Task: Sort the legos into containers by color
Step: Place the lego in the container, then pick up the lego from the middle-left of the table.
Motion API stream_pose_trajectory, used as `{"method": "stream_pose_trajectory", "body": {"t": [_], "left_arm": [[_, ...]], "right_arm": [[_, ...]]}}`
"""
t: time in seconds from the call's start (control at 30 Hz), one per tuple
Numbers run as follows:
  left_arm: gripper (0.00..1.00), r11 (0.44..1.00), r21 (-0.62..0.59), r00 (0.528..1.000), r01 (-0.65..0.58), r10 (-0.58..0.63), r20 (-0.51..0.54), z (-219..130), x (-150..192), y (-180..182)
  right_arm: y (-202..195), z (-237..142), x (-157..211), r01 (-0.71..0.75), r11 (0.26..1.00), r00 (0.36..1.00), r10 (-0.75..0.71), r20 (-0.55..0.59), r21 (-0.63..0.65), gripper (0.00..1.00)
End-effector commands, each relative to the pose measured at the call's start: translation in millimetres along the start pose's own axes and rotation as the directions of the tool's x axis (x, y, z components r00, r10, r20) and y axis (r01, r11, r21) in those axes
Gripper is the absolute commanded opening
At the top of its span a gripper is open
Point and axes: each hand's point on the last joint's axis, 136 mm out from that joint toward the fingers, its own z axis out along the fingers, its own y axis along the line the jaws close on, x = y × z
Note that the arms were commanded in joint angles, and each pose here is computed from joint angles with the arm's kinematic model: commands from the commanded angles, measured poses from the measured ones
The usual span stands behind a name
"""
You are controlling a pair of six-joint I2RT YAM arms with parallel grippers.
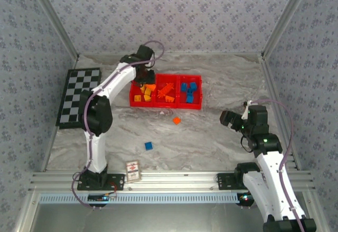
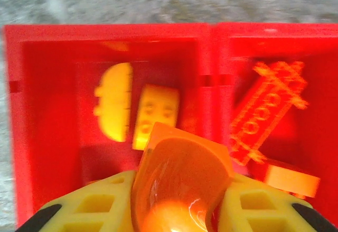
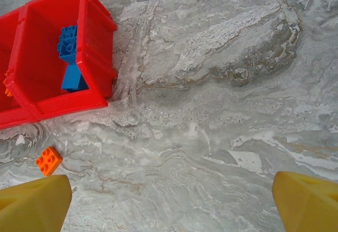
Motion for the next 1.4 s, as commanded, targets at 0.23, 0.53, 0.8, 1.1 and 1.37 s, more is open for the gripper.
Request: {"method": "stream_pose_trajectory", "body": {"t": [0.23,0.53,0.8,1.1,1.37], "left_arm": [[0.31,0.994,0.065,0.996,-0.087,0.087,0.004,-1,-13,-57],[0.37,0.994,0.046,0.994,-0.102,0.104,-0.043,22,-6,-61],[0.6,0.992,0.056,0.993,-0.116,0.118,-0.02,14,-7,-71],[0.64,0.991,0.034,0.99,-0.131,0.129,0.051,-22,-13,-73],[0.76,0.991,-0.075,0.988,-0.111,0.119,0.099,-64,33,-56]], "right_arm": [[1,-1,-3,-0.013,1.0,1.0,0.013,0.018,-0.006,1.0],[1,-1,-3,-0.012,1.0,1.0,0.013,0.016,-0.008,1.0],[0,-1,-3,-0.014,1.0,1.0,0.014,0.018,-0.005,1.0],[0,-1,-2,-0.017,1.0,1.0,0.017,0.014,-0.006,1.0],[-1,-1,-2,-0.016,1.0,1.0,0.016,0.015,-0.005,1.0]]}}
